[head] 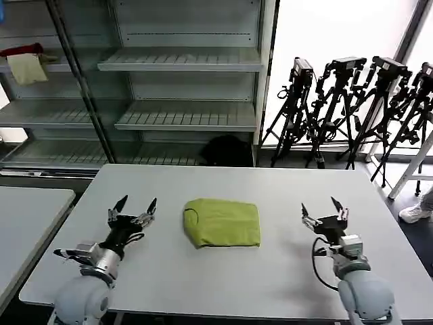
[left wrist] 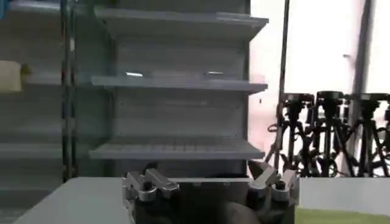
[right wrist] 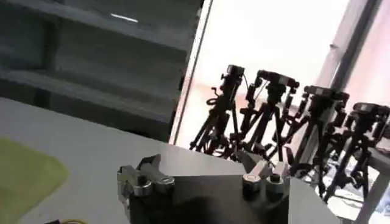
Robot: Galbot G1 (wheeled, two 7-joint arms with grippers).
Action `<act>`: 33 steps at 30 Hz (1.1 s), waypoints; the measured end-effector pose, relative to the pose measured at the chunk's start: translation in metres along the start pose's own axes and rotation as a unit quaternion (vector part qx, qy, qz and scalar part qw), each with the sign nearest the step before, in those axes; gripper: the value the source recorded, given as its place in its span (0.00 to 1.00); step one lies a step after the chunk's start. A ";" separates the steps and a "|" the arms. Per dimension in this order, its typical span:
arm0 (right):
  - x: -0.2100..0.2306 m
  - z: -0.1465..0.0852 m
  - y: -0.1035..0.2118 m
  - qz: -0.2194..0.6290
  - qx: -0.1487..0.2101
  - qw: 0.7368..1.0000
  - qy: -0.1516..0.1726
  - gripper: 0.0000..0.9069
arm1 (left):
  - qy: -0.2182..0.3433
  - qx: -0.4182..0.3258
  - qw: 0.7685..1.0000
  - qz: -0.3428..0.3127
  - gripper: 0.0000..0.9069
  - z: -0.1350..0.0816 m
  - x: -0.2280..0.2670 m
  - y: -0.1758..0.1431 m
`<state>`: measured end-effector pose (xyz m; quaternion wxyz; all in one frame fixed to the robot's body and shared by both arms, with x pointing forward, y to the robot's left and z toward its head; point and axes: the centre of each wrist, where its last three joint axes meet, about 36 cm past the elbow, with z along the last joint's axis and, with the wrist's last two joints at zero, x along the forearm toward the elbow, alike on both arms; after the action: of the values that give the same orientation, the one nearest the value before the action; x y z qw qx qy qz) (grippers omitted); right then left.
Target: Fold and organize the clothes.
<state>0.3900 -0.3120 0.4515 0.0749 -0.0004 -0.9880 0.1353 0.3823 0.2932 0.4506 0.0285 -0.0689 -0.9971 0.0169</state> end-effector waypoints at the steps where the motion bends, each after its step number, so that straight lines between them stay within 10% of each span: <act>1: 0.001 0.005 -0.009 0.003 -0.001 1.000 0.002 1.00 | -0.002 -0.001 1.000 -0.004 1.00 0.000 -0.001 0.006; 33: 0.030 0.040 -0.055 0.022 -0.040 0.998 0.039 1.00 | -0.026 0.013 0.999 -0.037 1.00 0.009 -0.010 0.050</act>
<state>0.3551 -0.3751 0.4323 0.1101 -0.0308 -0.9887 0.0971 0.3980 0.3415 0.4390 0.0039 -0.0314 -0.9990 0.0309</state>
